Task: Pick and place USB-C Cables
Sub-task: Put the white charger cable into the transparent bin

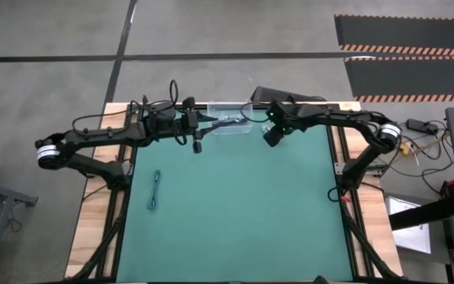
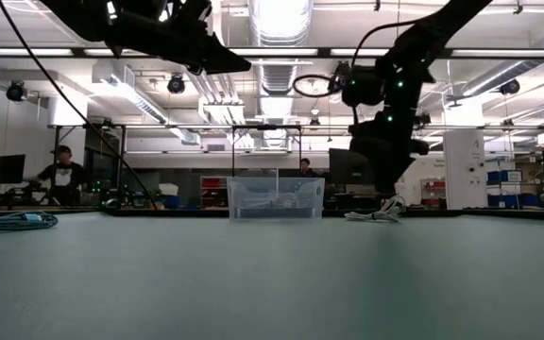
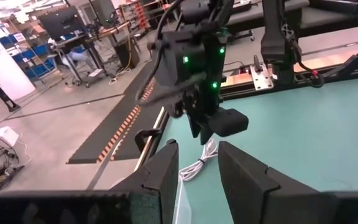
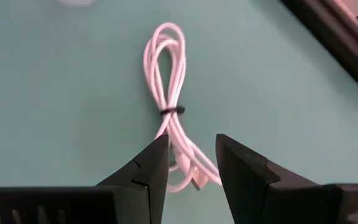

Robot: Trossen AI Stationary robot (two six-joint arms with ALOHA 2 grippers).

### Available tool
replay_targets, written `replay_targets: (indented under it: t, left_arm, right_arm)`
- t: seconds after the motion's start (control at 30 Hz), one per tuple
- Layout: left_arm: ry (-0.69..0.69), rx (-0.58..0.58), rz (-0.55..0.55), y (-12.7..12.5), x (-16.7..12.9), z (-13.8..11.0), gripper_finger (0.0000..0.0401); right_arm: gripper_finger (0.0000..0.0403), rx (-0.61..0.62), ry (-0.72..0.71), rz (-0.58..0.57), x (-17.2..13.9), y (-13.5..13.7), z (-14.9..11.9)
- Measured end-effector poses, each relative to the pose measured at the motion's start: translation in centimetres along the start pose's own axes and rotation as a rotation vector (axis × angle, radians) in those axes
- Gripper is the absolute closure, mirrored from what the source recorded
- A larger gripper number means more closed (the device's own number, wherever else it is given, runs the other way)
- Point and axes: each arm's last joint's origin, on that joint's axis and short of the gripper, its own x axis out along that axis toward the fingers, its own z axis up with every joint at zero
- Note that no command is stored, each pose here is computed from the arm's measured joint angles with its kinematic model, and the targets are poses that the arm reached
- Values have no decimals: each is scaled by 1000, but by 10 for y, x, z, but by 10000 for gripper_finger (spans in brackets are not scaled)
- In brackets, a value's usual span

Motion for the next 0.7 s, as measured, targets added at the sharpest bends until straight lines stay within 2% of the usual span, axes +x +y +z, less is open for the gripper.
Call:
replay_targets:
  t: [0.23,0.47,0.7]
  left_arm:
    - [3,0,3,0,0,-1,303]
    - [4,0,4,0,0,-1,303]
    - [4,0,5,0,0,-1,303]
  right_arm:
    - [280,-78,78,88,16,8,10]
    - [280,-110,133,72,41,13,13]
    - [280,-112,151,63,52,15,14]
